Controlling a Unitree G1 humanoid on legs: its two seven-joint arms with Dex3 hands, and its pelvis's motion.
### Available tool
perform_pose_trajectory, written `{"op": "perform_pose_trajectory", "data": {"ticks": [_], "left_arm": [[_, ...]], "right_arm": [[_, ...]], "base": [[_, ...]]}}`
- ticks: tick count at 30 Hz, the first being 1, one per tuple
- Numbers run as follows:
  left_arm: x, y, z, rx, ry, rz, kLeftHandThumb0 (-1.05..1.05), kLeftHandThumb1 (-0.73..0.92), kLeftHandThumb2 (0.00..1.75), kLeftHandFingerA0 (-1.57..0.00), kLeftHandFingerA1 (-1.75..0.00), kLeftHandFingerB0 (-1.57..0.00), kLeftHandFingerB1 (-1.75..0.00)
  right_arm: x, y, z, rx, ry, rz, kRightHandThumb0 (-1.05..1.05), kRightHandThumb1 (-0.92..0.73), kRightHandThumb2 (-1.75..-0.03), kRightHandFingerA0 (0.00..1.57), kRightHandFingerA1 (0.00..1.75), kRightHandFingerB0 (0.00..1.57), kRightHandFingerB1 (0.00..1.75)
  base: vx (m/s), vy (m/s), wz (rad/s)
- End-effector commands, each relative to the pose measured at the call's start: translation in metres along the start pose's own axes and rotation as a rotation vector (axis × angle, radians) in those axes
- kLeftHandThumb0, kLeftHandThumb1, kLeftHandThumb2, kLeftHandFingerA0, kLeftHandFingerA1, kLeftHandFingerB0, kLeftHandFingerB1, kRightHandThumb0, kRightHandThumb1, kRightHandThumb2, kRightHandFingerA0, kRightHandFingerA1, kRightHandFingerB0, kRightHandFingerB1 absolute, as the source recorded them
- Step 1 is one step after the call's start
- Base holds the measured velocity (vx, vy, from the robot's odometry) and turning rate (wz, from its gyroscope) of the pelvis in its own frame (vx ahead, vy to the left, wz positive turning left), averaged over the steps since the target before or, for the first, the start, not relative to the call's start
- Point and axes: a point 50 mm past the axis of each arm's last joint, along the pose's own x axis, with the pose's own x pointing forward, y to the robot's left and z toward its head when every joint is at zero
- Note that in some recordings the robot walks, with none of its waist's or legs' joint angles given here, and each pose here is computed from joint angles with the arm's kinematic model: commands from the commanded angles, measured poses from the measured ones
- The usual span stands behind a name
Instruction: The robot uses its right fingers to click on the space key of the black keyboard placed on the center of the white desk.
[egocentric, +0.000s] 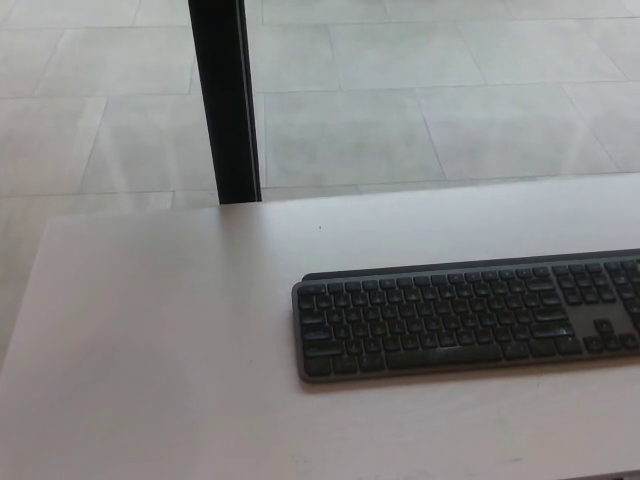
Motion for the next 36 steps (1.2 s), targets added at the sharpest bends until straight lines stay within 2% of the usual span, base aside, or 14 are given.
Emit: {"op": "perform_pose_trajectory", "data": {"ticks": [1,3,4,5,6,8,15,16,17,18,20,22,30,36], "left_arm": [[0.001,0.006,0.010,-0.031,-0.033,0.031,-0.61,0.80,0.64,-0.73,-0.64,-0.57,-0.54],[0.001,0.006,0.011,-0.033,-0.035,0.028,-0.62,0.80,0.64,-0.70,-0.65,-0.56,-0.55],[0.001,0.006,0.011,-0.034,-0.038,0.028,-0.61,0.80,0.64,-0.70,-0.65,-0.55,-0.55],[0.001,0.006,0.011,-0.030,-0.040,0.027,-0.61,0.81,0.64,-0.70,-0.64,-0.54,-0.54],[0.001,0.006,0.011,-0.027,-0.038,0.028,-0.62,0.80,0.64,-0.72,-0.65,-0.57,-0.55],[0.001,0.007,0.011,-0.019,-0.039,0.032,-0.62,0.81,0.64,-0.73,-0.65,-0.58,-0.56],[0.001,0.008,0.009,-0.030,-0.029,0.030,-0.62,0.80,0.64,-0.73,-0.63,-0.58,-0.55],[0.001,0.007,0.010,-0.021,-0.037,0.032,-0.61,0.80,0.64,-0.74,-0.63,-0.57,-0.54],[0.001,0.007,0.011,-0.027,-0.040,0.027,-0.62,0.80,0.64,-0.72,-0.64,-0.57,-0.55],[0.001,0.006,0.011,-0.027,-0.040,0.025,-0.62,0.80,0.64,-0.70,-0.63,-0.55,-0.54],[0.001,0.005,0.011,-0.037,-0.034,0.021,-0.62,0.80,0.64,-0.70,-0.63,-0.55,-0.54],[0.001,0.006,0.011,-0.022,-0.035,0.028,-0.61,0.80,0.64,-0.73,-0.62,-0.56,-0.54],[0.001,0.006,0.011,-0.024,-0.045,0.022,-0.61,0.80,0.64,-0.72,-0.64,-0.57,-0.56],[0.001,0.006,0.010,-0.020,-0.039,0.021,-0.62,0.80,0.64,-0.72,-0.63,-0.57,-0.55]], "right_arm": [[0.000,0.011,0.034,0.136,0.000,-0.021,-0.30,-0.61,-0.64,1.17,1.22,0.70,1.01],[-0.009,0.031,0.054,0.148,-0.101,0.050,-0.33,-0.63,-0.59,1.07,1.15,0.83,0.97],[-0.014,0.039,0.063,0.145,-0.139,0.086,-0.35,-0.66,-0.59,1.01,1.09,0.77,0.79],[-0.019,0.044,0.068,0.126,-0.174,0.146,-0.36,-0.71,-0.61,0.88,1.02,0.77,0.80],[-0.024,0.050,0.073,0.125,-0.192,0.177,-0.35,-0.68,-0.61,0.84,0.84,0.64,0.60],[-0.041,0.065,0.084,0.129,-0.250,0.234,-0.32,-0.69,-0.60,0.79,0.69,0.58,0.50],[-0.085,0.103,0.094,0.029,-0.428,0.455,-0.35,-0.64,-0.59,0.88,0.65,0.60,0.43],[-0.097,0.116,0.095,-0.048,-0.456,0.531,-0.42,-0.50,-0.86,0.86,0.75,0.56,0.58],[-0.110,0.126,0.093,-0.106,-0.493,0.642,-0.42,-0.48,-0.84,0.86,0.75,0.56,0.57],[-0.112,0.128,0.092,-0.109,-0.492,0.670,-0.29,-0.61,-0.58,0.90,0.70,0.59,0.42],[-0.121,0.133,0.090,-0.157,-0.508,0.742,-0.29,-0.61,-0.59,0.91,0.66,0.58,0.41],[-0.134,0.142,0.083,-0.205,-0.524,0.852,-0.27,-0.58,-0.57,0.96,0.76,0.59,0.42],[-0.170,0.164,0.064,-0.457,-0.702,1.027,-0.29,-0.58,-0.58,0.90,0.64,0.58,0.41],[-0.194,0.179,0.049,-0.643,-0.856,1.105,-0.35,-0.58,-0.58,0.88,0.87,0.63,0.41]], "base": [[0.00,0.000,0.00],[0.00,0.000,0.00],[0.00,0.000,0.00],[0.00,0.000,0.00],[0.00,0.000,0.00],[0.00,0.000,0.00],[0.00,0.000,0.00],[0.00,0.000,0.00],[0.00,0.000,0.00],[0.00,0.000,0.00],[0.00,0.000,0.00],[0.00,0.000,0.00],[0.00,0.000,0.00],[0.00,0.000,0.00]]}}
